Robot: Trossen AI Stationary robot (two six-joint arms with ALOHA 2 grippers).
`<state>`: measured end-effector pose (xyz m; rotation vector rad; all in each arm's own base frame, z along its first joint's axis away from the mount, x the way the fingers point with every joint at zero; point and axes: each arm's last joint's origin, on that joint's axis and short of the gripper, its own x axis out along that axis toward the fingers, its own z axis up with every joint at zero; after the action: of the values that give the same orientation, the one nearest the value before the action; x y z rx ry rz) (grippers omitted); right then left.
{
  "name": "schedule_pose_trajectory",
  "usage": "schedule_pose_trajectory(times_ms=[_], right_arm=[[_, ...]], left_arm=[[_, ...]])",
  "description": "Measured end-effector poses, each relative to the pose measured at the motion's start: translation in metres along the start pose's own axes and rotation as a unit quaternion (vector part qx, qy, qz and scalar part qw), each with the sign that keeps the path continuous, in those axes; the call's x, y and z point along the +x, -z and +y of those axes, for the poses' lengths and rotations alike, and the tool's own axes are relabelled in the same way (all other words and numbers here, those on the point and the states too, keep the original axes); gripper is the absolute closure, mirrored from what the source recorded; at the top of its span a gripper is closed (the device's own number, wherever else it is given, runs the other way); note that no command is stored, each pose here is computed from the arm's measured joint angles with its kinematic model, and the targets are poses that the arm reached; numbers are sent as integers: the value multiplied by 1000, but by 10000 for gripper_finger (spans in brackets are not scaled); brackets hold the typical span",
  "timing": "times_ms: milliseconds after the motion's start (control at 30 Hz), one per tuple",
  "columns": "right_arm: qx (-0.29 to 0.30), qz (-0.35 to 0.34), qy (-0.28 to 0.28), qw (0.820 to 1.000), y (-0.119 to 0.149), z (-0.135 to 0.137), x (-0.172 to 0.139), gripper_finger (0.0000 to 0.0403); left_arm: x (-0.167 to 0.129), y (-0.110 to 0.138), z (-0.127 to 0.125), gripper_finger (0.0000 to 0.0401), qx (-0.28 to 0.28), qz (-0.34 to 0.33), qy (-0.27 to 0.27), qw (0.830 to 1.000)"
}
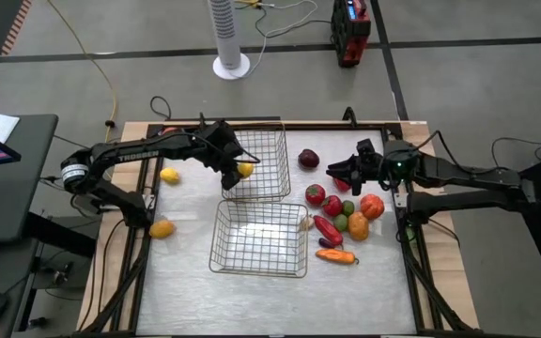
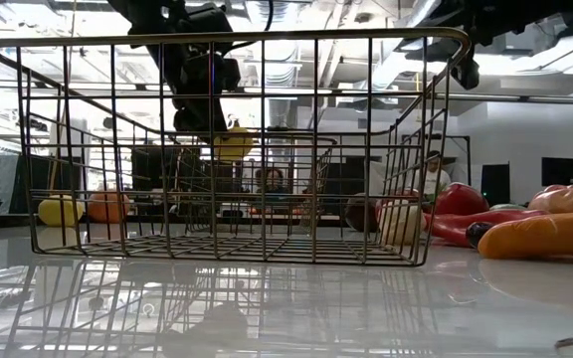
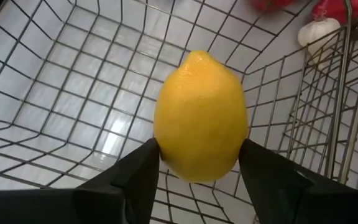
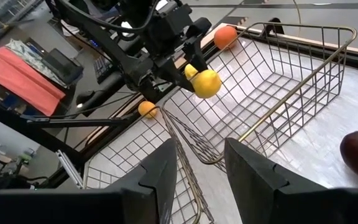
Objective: Sort produce into baskets
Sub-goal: Put the right yellow lemon into the top wire basket, then put the top yellow lemon into the top wire basket
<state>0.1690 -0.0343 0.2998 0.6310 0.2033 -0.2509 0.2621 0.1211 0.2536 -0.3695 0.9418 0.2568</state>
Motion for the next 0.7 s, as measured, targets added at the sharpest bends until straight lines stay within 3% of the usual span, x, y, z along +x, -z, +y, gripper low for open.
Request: schedule_pose_trajectory(times_ms=[267,467,700], right_arm=[[-1,0,0,1000,0,0,0,241],[-2,6,-8,1000,0,1,0,241],[-1,18,-7,1000,2,0,0,241]], left_arm=[[0,-1,0,154,3,-5,-1,1000],[-1,-2,3,144,-5,-13,-4,1000],[-37,4,24,151,-28,-38,-45,998]])
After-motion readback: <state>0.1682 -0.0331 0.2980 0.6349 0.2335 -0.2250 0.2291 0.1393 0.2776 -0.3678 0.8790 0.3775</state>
